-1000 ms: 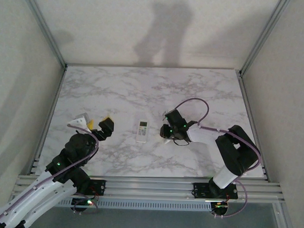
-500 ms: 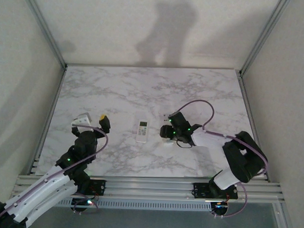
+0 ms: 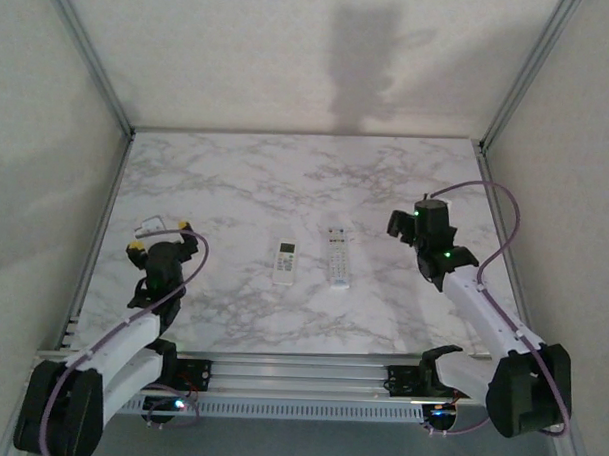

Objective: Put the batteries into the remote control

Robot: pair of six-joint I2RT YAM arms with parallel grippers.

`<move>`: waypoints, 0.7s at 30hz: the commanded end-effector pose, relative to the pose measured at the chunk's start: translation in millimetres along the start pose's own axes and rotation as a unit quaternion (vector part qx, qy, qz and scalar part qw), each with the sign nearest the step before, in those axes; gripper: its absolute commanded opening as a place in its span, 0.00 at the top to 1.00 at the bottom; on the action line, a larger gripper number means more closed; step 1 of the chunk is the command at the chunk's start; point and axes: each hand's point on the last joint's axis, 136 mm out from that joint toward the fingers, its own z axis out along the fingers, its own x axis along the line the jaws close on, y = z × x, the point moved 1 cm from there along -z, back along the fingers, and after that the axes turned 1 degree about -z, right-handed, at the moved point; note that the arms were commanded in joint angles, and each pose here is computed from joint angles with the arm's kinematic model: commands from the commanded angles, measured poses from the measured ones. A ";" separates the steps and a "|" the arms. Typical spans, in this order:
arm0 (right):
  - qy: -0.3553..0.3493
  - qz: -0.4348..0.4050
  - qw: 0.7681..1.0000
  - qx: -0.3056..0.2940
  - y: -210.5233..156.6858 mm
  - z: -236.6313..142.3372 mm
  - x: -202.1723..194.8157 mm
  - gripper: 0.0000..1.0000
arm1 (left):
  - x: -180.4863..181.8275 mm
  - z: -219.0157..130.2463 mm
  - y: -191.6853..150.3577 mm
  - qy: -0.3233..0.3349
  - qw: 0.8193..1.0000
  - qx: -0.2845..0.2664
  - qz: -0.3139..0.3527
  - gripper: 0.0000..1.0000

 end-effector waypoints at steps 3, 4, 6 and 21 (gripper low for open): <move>-0.091 -0.036 0.995 0.001 -17.8 56.1 -50.0 0.01 | -18.2 16.2 8.8 -0.066 0.997 -0.026 -0.016 0.00; -0.094 -0.031 0.995 -0.003 -22.4 65.7 -54.0 0.01 | -17.8 20.6 7.1 -0.064 0.998 -0.023 -0.015 0.00; -0.097 -0.024 0.995 -0.012 -22.0 80.3 -56.6 0.01 | -15.2 29.2 3.6 -0.050 0.998 -0.018 -0.015 0.01; 0.050 -0.058 0.990 -0.117 -30.6 88.3 -21.1 0.01 | -47.6 63.5 9.4 -0.110 0.994 -0.015 0.013 0.00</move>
